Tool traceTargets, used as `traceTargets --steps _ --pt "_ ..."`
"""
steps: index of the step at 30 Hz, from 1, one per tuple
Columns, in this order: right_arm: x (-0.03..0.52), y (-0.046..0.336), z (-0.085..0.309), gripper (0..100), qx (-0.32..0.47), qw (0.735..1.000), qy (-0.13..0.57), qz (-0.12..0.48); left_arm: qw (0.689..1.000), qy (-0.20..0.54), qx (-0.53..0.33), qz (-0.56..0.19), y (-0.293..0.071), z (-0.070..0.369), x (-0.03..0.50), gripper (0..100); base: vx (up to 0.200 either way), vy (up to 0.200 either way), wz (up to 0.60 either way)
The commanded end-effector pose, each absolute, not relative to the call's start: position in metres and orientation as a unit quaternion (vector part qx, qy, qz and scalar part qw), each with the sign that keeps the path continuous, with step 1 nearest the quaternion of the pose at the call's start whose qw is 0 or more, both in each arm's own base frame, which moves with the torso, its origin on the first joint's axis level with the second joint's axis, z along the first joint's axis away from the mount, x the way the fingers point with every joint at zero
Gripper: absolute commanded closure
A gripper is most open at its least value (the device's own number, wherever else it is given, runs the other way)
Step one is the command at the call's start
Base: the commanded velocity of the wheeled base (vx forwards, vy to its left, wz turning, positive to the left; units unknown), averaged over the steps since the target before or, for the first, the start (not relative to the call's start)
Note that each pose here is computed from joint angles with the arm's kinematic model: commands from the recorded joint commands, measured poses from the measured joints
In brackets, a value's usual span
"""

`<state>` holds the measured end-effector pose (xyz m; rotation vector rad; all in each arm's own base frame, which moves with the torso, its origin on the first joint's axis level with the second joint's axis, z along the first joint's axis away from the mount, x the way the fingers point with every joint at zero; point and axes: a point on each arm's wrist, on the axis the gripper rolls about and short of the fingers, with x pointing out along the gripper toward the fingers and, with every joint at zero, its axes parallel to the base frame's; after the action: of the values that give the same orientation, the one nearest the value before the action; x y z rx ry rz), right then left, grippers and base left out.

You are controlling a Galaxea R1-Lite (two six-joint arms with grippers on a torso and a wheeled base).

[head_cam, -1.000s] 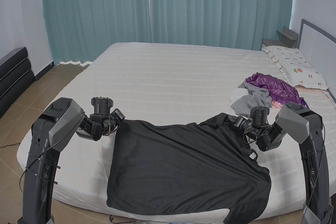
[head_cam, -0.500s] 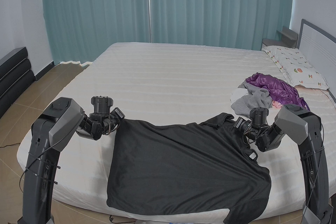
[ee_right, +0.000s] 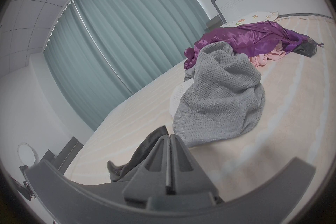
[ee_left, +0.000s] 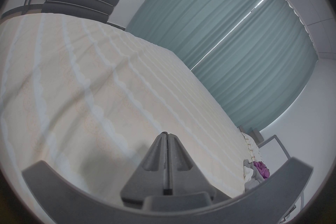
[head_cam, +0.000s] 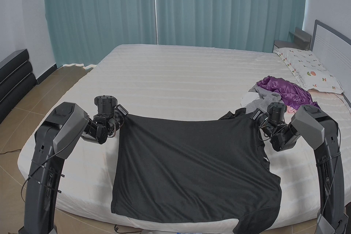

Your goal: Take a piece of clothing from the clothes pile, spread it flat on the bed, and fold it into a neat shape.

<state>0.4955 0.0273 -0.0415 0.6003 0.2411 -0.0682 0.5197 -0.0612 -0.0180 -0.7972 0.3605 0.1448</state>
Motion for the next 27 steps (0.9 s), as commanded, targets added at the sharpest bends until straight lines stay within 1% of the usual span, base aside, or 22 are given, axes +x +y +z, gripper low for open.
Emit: traceTargets --steps 1,5,11,14,17,20,24,27 --pt "0.499 0.026 -0.034 100 0.297 0.950 0.096 -0.031 0.904 0.160 -0.390 0.067 -0.060 -0.018 0.522 100 0.000 0.000 0.00" --pt "0.503 0.026 -0.029 100 0.298 0.951 0.079 -0.030 0.906 0.149 -0.392 0.064 -0.060 -0.017 0.523 100 0.000 0.000 0.00" --pt "0.514 0.025 -0.027 100 0.297 0.952 0.048 -0.052 0.907 0.132 -0.395 0.057 -0.060 -0.018 0.524 100 0.000 0.000 0.00" --pt "0.516 0.024 -0.027 100 0.296 0.953 0.045 -0.053 0.908 0.127 -0.396 0.055 -0.060 -0.020 0.524 100 0.000 0.000 0.00" --pt "0.517 0.025 -0.029 100 0.293 0.954 0.044 -0.052 0.908 0.127 -0.395 0.053 -0.060 -0.020 0.524 100 0.000 0.000 0.00" --pt "0.521 0.025 -0.024 100 0.294 0.954 0.027 -0.049 0.908 0.127 -0.394 0.054 -0.060 -0.024 0.526 100 0.000 0.000 0.00" --pt "0.527 0.019 -0.015 100 0.288 0.955 0.001 -0.067 0.909 0.126 -0.394 0.052 -0.061 -0.027 0.528 100 0.000 0.000 0.00" --pt "0.528 0.016 -0.016 100 0.288 0.955 -0.001 -0.070 0.909 0.126 -0.394 0.052 -0.061 -0.027 0.528 100 0.000 0.000 0.00"
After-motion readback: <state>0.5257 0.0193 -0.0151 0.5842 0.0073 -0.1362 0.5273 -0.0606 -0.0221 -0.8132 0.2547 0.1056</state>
